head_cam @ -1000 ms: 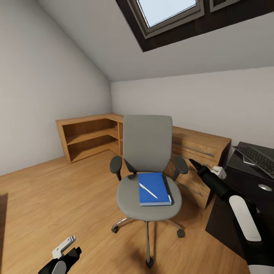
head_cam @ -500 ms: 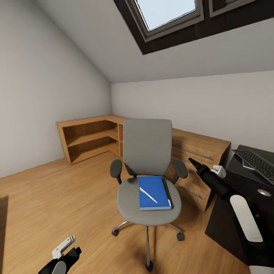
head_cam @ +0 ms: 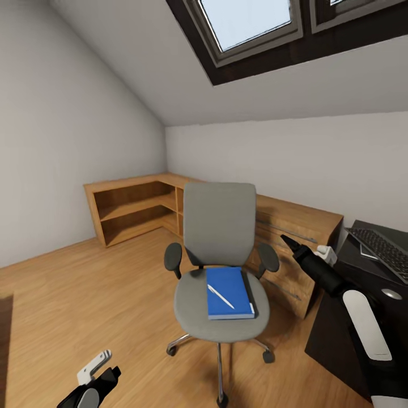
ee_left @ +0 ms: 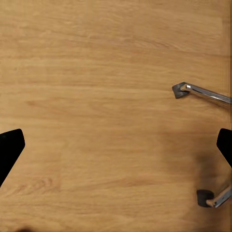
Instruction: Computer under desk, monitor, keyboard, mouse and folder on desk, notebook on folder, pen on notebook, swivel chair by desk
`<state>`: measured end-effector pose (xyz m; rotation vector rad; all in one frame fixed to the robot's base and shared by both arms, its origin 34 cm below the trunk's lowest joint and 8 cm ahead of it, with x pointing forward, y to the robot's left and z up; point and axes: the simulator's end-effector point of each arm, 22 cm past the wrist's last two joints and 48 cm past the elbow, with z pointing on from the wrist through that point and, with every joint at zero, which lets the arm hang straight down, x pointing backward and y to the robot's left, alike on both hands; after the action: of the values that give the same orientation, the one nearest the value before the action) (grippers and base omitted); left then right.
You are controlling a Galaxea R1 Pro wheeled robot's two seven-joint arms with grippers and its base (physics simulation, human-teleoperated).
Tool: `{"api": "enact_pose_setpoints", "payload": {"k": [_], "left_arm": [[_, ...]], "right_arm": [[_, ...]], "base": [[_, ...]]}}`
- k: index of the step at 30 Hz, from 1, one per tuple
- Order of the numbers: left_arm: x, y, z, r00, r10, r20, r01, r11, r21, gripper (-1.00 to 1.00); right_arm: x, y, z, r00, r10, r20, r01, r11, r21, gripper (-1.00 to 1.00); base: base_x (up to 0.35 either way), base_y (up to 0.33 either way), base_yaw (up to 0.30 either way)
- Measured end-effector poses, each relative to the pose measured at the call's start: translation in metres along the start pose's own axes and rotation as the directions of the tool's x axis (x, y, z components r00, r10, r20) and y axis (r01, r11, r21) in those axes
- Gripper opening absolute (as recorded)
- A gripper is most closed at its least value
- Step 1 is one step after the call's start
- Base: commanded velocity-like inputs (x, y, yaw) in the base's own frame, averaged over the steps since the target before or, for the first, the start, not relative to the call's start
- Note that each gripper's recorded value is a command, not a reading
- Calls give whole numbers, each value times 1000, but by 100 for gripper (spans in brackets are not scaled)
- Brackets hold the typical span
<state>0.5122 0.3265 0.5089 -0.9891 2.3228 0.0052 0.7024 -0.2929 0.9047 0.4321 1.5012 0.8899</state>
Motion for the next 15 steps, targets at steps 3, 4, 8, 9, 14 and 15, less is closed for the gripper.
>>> {"api": "enact_pose_setpoints", "payload": {"k": [3,4,8,9,14,15], "left_arm": [[-5,-3,-5,1000,-1,2,1,1000,4,100],[-7,-5,-7,1000,-1,3,1,1000,6,100],[-12,-8,-13,1000,-4,3,4,1000,9,100],[-13,-10,-14,1000,-6,2,6,1000,12,100],[-19,-13,-22,1000,-7,1,7,1000,12,100],[-21,-14,-23,1000,-8,1,8,1000,12,100]], "right_arm": [[-6,7,1,1000,-2,2,2,1000,-4,100],[-8,11,1,1000,-6,2,6,1000,-10,100],[-12,27,1,1000,-16,-22,16,999,-29,100],[-7,37,-1,998,-24,-64,21,999,-45,100],[-9,48,-1,995,-30,-97,25,998,-52,100],[-10,50,-1,994,-30,-102,25,998,-54,100]], "base": [[0,0,-2],[0,0,-25],[0,0,-132],[0,0,-231],[0,0,-260],[0,0,-278]]}}
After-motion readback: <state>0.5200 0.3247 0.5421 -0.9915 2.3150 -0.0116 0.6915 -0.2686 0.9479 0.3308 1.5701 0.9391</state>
